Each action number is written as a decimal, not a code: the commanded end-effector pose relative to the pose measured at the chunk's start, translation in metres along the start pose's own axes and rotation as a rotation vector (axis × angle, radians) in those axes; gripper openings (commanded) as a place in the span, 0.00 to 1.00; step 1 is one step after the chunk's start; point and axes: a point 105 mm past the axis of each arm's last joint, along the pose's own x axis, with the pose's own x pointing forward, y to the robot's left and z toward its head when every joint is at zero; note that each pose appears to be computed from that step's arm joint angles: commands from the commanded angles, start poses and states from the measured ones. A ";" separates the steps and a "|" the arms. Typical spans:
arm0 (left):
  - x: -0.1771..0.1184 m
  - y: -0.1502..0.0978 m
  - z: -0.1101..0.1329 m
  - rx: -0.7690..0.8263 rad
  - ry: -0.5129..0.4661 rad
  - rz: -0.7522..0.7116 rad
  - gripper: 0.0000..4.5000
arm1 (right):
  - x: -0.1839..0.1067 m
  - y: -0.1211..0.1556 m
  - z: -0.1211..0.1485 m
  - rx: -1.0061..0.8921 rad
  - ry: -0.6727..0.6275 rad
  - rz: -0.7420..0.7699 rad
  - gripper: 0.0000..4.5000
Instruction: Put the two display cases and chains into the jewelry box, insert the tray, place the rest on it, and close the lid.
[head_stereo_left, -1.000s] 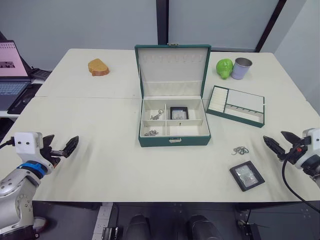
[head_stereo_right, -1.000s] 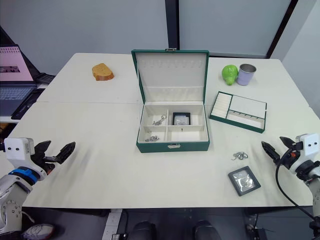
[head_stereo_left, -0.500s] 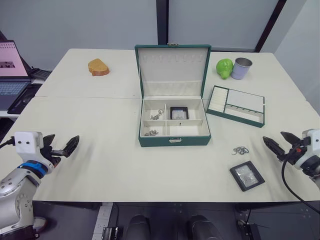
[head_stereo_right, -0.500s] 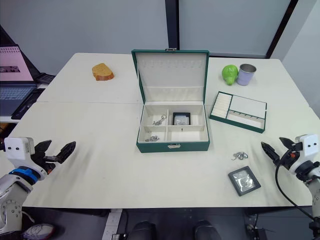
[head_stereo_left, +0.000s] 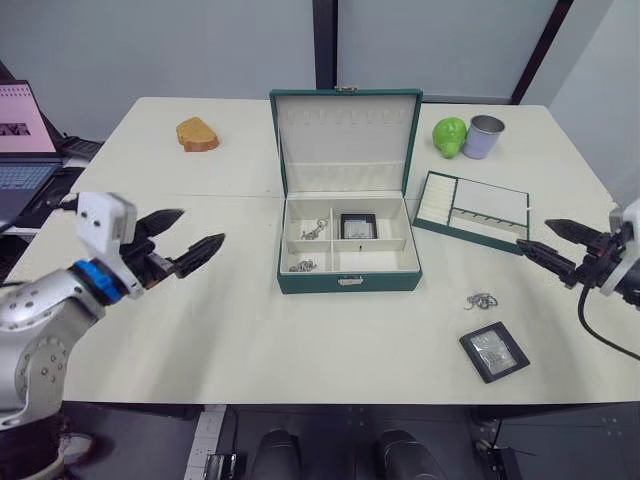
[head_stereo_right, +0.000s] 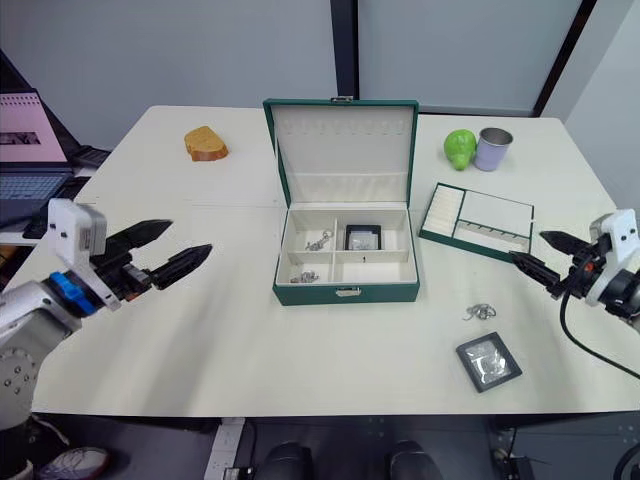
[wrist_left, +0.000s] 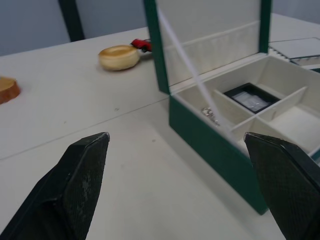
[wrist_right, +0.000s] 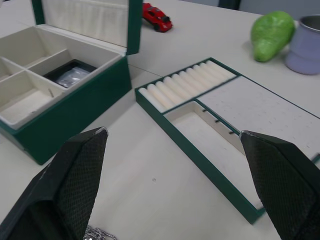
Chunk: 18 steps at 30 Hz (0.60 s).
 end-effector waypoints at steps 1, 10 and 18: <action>0.015 -0.025 0.018 0.054 -0.018 -0.167 1.00 | 0.004 0.008 0.013 -0.061 0.040 0.092 1.00; 0.045 -0.094 0.028 0.139 -0.030 -0.605 1.00 | 0.002 0.037 0.008 -0.128 0.205 0.308 1.00; 0.043 -0.124 0.005 0.200 0.046 -0.865 1.00 | -0.022 0.066 -0.014 -0.185 0.407 0.459 1.00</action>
